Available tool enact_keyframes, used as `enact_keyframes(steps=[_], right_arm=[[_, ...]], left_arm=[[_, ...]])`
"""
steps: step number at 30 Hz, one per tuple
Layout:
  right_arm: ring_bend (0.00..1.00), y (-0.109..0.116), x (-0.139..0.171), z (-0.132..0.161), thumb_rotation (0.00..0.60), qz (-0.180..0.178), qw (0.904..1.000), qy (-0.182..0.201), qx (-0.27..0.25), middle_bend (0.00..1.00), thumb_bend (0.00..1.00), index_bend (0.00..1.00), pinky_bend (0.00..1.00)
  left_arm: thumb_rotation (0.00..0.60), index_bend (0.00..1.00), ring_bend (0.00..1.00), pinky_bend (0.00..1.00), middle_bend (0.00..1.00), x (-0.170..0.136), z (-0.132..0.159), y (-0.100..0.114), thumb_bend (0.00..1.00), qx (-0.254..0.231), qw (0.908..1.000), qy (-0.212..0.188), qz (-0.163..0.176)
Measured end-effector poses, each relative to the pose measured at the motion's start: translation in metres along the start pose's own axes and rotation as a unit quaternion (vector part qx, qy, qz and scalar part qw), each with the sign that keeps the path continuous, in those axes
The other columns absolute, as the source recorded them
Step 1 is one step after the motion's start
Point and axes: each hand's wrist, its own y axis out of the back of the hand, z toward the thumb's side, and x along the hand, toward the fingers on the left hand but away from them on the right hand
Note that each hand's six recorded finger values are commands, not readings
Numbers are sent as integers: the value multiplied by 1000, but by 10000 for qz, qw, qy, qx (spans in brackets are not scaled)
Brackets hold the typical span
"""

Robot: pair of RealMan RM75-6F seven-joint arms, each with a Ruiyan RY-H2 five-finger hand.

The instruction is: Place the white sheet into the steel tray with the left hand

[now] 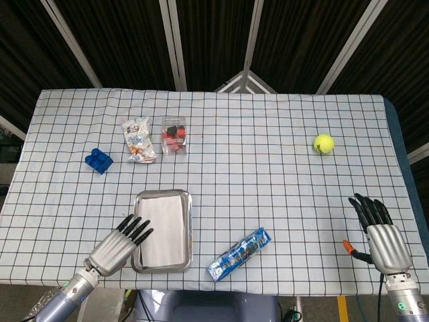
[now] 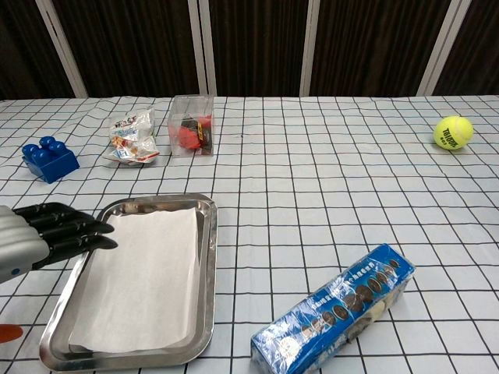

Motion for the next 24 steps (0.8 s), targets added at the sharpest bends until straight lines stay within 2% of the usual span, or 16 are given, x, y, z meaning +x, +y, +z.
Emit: enact_keyframes(steps=[4,9,16,24], right_arm=[[0,0,0,0,600,-6,10000,-6,-5,0,313,0,0],[0,0,0,0,600,0,10000,-5,-15,0,314,0,0],[0,1,0,0,600,-14,10000,5,-33,0,314,0,0],[0,1,0,0,600,-4,10000,13,-26,0,314,0,0]], left_arm=[[600,0,0,0,0,-2,-2,-8,236,26,9989,-73,-464],[600,0,0,0,0,2,1,-11,236,146,9969,-143,-765],[600,0,0,0,0,10,14,-12,236,174,9956,-271,-885],[600,0,0,0,0,11,12,-17,236,392,9933,-218,-1065]])
